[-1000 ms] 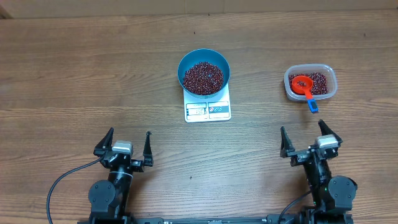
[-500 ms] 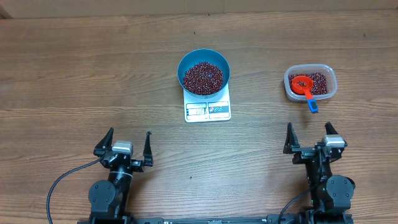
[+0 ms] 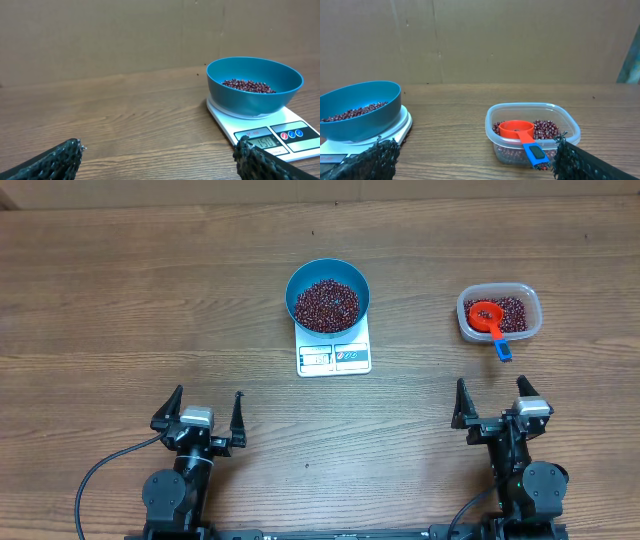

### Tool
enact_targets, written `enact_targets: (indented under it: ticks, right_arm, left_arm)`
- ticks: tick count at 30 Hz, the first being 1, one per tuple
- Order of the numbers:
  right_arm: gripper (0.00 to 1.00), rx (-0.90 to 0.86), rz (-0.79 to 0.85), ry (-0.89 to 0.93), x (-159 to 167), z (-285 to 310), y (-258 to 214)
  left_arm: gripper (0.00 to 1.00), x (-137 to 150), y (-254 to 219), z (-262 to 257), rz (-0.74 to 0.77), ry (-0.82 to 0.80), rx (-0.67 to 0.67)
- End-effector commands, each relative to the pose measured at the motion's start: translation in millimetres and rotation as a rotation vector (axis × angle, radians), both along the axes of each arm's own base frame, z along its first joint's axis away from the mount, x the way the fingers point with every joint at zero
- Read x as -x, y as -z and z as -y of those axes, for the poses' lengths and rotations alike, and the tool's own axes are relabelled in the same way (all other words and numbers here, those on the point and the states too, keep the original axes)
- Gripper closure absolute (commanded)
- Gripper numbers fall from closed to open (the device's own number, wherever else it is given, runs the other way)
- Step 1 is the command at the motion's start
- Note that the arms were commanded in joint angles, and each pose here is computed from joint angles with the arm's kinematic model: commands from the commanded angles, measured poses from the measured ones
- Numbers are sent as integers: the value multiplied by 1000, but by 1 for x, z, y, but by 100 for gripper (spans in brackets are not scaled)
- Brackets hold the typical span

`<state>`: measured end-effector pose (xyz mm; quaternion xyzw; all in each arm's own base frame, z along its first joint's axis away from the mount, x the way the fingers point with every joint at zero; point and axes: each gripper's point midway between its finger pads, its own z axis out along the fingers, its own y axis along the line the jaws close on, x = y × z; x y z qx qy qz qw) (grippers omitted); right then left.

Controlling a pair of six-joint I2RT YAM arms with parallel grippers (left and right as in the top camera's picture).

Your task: Scoop item into bowl and weigh 150g on scale

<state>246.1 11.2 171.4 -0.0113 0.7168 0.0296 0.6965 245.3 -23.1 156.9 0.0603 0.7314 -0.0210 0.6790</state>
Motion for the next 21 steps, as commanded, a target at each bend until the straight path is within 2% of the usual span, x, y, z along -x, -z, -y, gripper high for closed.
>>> enact_targets:
  ticks: [1, 6, 21]
  right_arm:
    - [0, -11, 3, -18, 0, -4, 2]
    - [0, 65, 18, -91, 1, -16, 0]
    - [0, 29, 6, -49, 1, -9, 2]
  left_arm:
    - [0, 0, 0, -3, 5, -15, -16]
    - [0, 0, 0, -3, 5, -15, -16]
    - [0, 0, 0, -3, 5, -15, -16]
